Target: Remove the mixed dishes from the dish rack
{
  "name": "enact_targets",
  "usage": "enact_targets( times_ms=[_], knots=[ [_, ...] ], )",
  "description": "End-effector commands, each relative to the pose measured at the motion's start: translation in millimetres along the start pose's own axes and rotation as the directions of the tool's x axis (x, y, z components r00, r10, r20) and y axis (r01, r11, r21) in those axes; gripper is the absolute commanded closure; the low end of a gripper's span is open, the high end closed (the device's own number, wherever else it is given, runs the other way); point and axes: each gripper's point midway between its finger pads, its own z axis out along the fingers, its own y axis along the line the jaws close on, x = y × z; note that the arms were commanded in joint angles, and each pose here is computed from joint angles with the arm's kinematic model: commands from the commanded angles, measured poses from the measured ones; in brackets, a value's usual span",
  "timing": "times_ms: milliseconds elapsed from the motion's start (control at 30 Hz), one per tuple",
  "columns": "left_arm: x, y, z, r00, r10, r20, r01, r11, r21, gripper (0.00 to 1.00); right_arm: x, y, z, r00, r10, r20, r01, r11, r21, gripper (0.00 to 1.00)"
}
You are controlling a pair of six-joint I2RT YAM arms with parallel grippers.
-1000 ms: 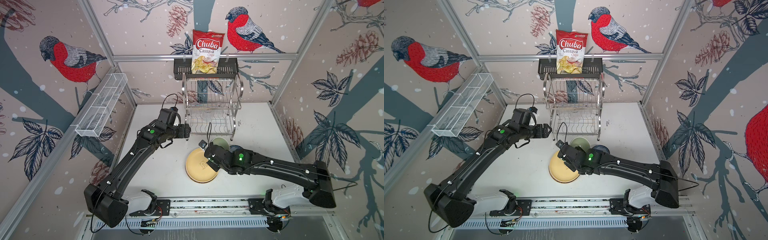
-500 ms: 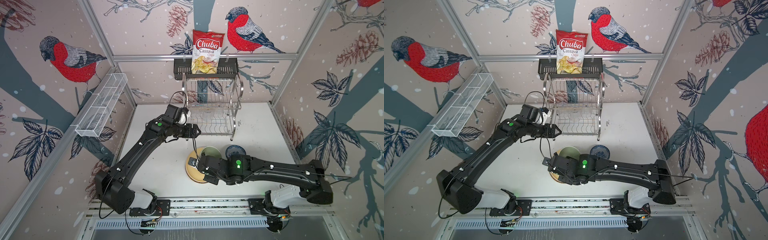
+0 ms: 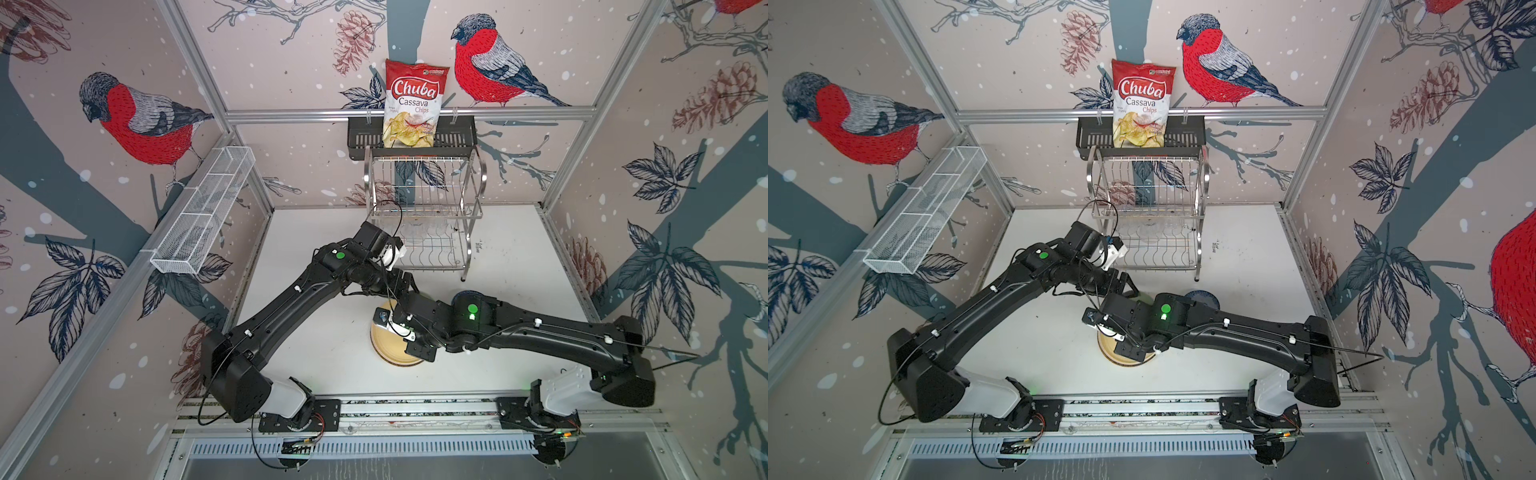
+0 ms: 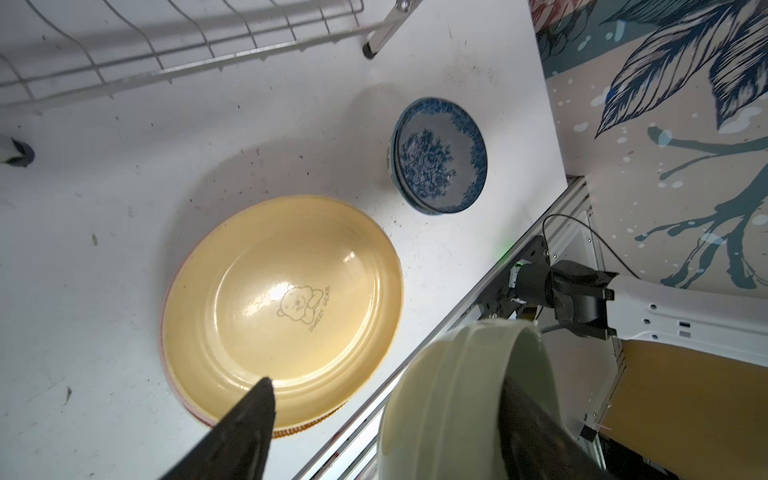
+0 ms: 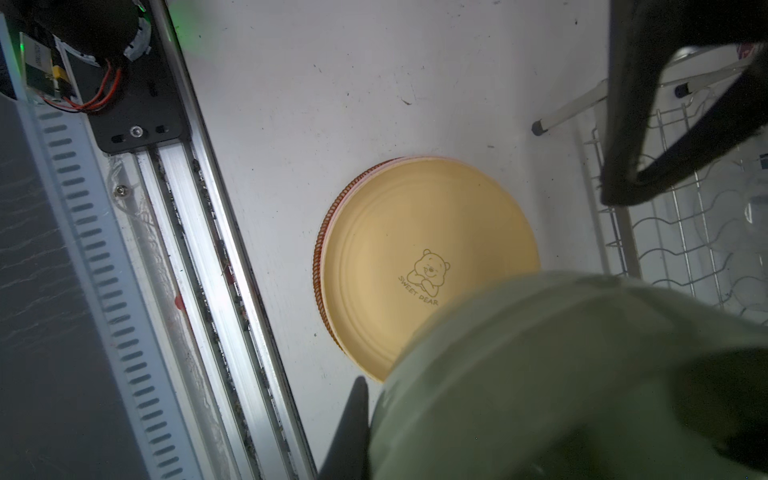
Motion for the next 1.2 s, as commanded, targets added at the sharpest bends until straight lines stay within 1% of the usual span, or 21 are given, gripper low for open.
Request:
enact_targets(
  times_ms=[0, 67, 167, 300, 400, 500, 600, 633, 667, 733, 767, 800, 867, 933, 1000, 1067, 1167],
  knots=[
    [10, 6, 5, 0.999, -0.004, -0.04, 0.003, 0.999, -0.032, 0.33, -2, -23, -2, 1.0, 0.011, -0.007, -0.01, 0.991, 0.133, 1.0],
    [12, 6, 10, 0.999, 0.005, -0.05, -0.007, 0.999, -0.051, 0.41, 0, -31, -1, 1.0, 0.011, -0.024, -0.006, 0.981, 0.193, 1.0],
    [16, 7, 17, 0.997, 0.014, -0.07, -0.019, 0.997, -0.072, 0.51, -3, -38, 0, 0.999, 0.014, -0.031, -0.006, 0.972, 0.236, 1.0],
    [20, 5, 27, 0.995, 0.021, -0.097, -0.028, 0.997, -0.073, 0.76, -8, -42, 2, 0.999, 0.019, -0.031, -0.01, 0.963, 0.269, 1.0],
    [19, 2, 29, 0.996, 0.026, -0.09, -0.032, 0.997, -0.064, 0.89, -10, -45, 2, 0.999, 0.022, -0.025, -0.013, 0.958, 0.285, 1.0],
    [16, 0, 28, 0.997, 0.027, -0.075, -0.031, 0.998, -0.055, 0.99, -11, -48, 2, 0.999, 0.03, -0.016, -0.024, 0.952, 0.305, 1.0],
    [15, -2, 28, 0.997, 0.025, -0.068, -0.027, 0.999, -0.039, 1.0, -12, -52, 3, 0.999, 0.045, 0.002, -0.043, 0.946, 0.322, 1.0],
    [15, -3, 28, 0.997, 0.026, -0.066, -0.028, 0.999, -0.033, 1.0, -13, -52, 2, 0.999, 0.048, 0.011, -0.049, 0.945, 0.323, 0.97],
    [15, -4, 29, 0.998, 0.024, -0.064, -0.026, 0.999, -0.03, 1.0, -14, -52, 2, 0.998, 0.052, 0.022, -0.057, 0.945, 0.323, 0.91],
    [15, -4, 29, 0.998, 0.022, -0.06, -0.024, 0.999, -0.024, 1.0, -16, -52, 1, 0.997, 0.062, 0.05, -0.075, 0.945, 0.319, 0.83],
    [15, -5, 29, 0.998, 0.021, -0.059, -0.023, 1.0, -0.022, 1.0, -17, -52, 1, 0.996, 0.067, 0.064, -0.084, 0.945, 0.315, 0.75],
    [15, -5, 28, 0.998, 0.022, -0.056, -0.024, 1.0, -0.019, 1.0, -18, -51, 1, 0.994, 0.071, 0.077, -0.092, 0.946, 0.312, 0.71],
    [14, -6, 27, 0.999, 0.022, -0.049, -0.023, 1.0, -0.015, 1.0, -19, -51, 0, 0.991, 0.083, 0.103, -0.11, 0.949, 0.296, 0.68],
    [14, -6, 27, 0.999, 0.021, -0.042, -0.022, 1.0, -0.016, 1.0, -21, -50, -1, 0.987, 0.096, 0.128, -0.129, 0.951, 0.28, 0.59],
    [14, -5, 28, 0.999, 0.019, -0.041, -0.02, 1.0, -0.022, 1.0, -26, -46, -3, 0.98, 0.106, 0.167, -0.145, 0.958, 0.247, 0.53],
    [15, -1, 30, 0.999, 0.014, -0.045, -0.015, 0.999, -0.032, 1.0, -35, -40, -10, 0.97, 0.119, 0.213, -0.161, 0.968, 0.193, 0.51],
    [16, 3, 34, 0.999, 0.007, -0.054, -0.009, 0.999, -0.049, 1.0, -52, -30, -31, 0.94, 0.146, 0.307, -0.181, 0.98, 0.088, 0.48]
  ],
)
